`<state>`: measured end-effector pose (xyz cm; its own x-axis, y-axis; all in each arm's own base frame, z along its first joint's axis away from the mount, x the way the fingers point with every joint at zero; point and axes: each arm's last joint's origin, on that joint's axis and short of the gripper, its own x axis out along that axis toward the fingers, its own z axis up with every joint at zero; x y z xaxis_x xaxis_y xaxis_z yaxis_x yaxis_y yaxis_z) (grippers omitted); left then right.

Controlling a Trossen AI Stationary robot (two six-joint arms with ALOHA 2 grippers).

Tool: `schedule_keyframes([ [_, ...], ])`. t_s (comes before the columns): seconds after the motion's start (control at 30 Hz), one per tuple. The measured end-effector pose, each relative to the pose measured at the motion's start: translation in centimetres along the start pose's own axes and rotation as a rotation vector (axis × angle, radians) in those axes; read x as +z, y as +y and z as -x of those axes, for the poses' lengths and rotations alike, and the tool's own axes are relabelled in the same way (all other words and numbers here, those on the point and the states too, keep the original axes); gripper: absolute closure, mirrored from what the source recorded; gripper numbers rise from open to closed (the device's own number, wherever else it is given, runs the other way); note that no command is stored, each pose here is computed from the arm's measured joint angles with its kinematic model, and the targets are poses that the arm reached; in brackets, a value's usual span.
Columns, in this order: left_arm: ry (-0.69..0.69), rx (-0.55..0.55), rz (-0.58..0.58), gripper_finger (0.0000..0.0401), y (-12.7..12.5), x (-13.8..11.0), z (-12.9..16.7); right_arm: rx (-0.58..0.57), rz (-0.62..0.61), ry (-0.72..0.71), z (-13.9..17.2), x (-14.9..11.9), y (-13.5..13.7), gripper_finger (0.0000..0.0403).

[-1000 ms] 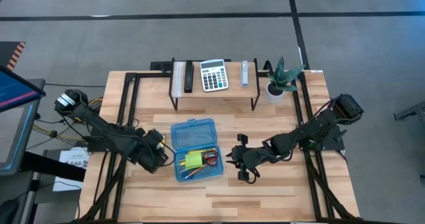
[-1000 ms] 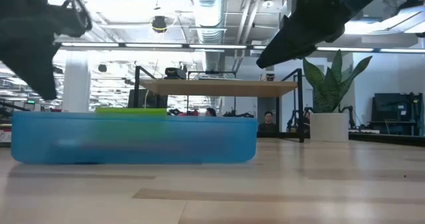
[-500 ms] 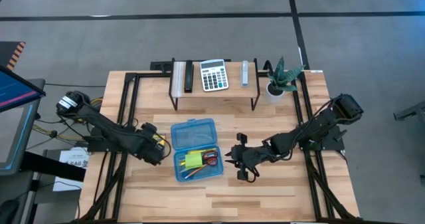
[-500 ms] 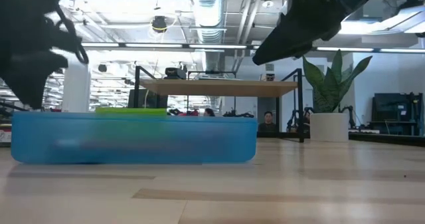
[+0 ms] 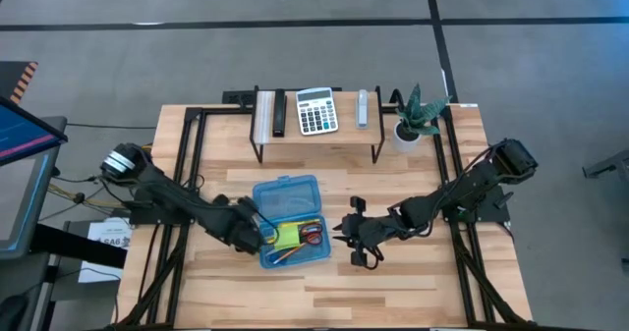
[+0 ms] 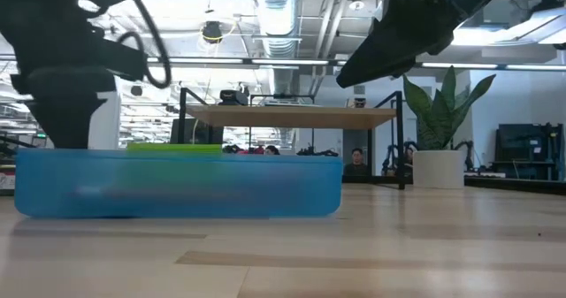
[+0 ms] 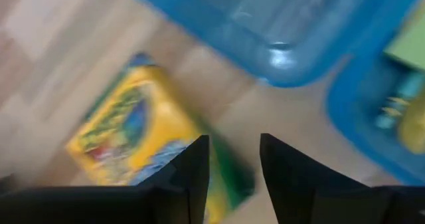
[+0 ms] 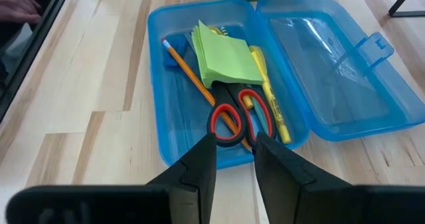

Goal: Pack school essentials
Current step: Put the yellow crayon box into the blue supply box

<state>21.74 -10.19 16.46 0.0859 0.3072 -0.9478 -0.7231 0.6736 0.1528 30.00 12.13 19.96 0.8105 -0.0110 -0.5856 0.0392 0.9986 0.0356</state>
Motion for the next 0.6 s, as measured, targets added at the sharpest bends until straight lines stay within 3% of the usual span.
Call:
schedule_keyframes([
  [0.33, 0.011, 0.026, -0.147, 0.0284, -5.6, 1.5, -1.4, -0.001, 0.001, 0.004, 0.0, 0.0, 0.0, 0.028],
  [0.6, -0.076, 0.028, -0.151, 0.0282, -6.0, 4.4, -1.9, 0.001, 0.006, 0.009, 0.0, -0.1, 0.1, 0.028],
])
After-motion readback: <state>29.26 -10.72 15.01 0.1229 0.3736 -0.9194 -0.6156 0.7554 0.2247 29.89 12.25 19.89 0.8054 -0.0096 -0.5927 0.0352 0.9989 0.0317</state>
